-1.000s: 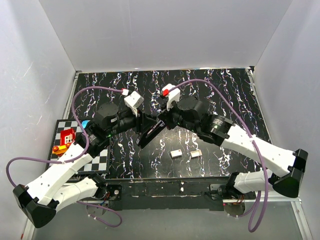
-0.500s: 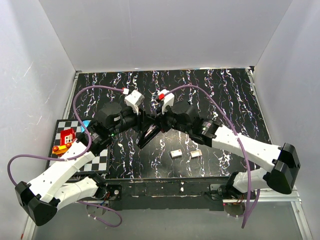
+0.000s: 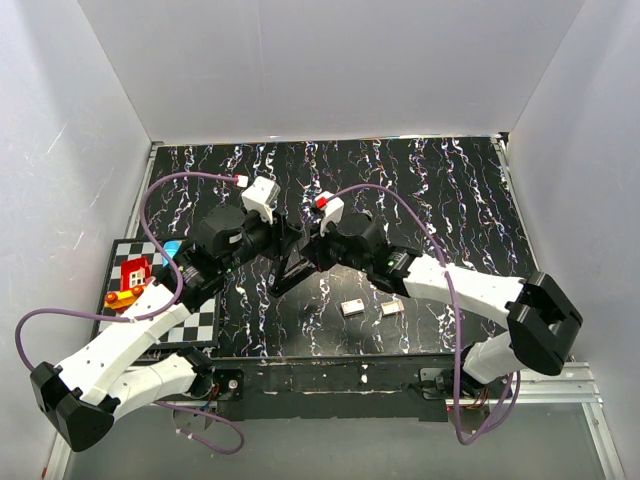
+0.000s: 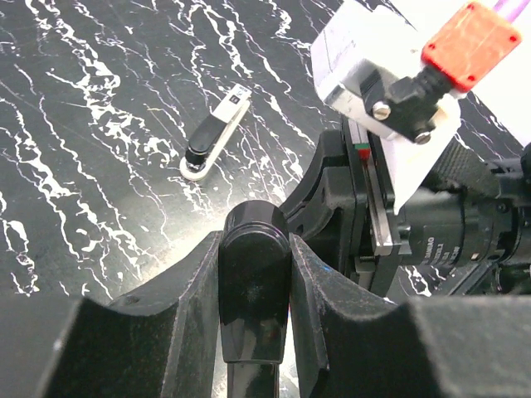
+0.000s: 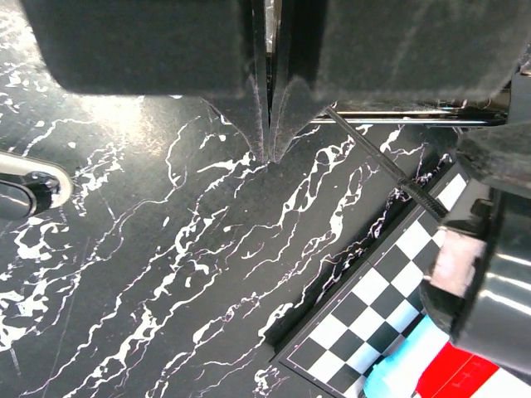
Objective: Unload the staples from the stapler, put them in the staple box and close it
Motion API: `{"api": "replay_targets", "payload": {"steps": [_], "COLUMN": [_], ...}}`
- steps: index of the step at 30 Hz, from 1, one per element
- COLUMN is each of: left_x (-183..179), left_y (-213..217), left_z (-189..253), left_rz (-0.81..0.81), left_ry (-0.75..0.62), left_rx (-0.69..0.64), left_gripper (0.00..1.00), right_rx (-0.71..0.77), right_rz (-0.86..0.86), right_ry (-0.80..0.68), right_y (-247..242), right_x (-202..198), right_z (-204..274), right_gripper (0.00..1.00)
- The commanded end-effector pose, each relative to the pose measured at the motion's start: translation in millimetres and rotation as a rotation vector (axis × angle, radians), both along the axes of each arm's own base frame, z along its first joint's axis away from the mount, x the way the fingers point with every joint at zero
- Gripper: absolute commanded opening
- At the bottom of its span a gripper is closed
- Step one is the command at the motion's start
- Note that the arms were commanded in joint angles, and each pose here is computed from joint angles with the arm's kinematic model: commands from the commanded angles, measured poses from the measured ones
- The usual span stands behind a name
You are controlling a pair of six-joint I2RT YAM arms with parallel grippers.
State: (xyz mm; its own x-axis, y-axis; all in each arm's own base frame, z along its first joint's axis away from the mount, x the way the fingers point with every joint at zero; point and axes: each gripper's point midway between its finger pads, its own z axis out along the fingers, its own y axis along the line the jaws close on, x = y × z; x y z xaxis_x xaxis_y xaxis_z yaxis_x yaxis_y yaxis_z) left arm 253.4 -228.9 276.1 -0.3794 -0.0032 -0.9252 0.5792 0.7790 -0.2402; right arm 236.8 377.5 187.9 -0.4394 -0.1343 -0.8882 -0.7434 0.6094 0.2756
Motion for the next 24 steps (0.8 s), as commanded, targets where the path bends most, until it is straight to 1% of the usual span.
{"api": "replay_targets", "payload": {"steps": [1, 14, 24], "left_x": [17.2, 45.5, 74.5], "left_y": [7.6, 19.0, 15.5], "left_z": [53.9, 53.2, 45.9], "left_rz": [0.106, 0.27, 0.353], "left_ry": [-0.15, -0.186, -0.208], "left_rx": [-0.148, -0.194, -0.185], "left_gripper": [0.0, 0.0, 0.0], "right_rx": [0.048, 0.087, 0.135], "right_rz": [0.044, 0.111, 0.157], "right_ry": [0.067, 0.174, 0.23], "right_y": [14.1, 34.0, 44.9], "right_x": [-9.0, -19.8, -29.9], "right_z": [-15.7, -48.7, -52.7], "right_gripper": [0.01, 0.01, 0.01]}}
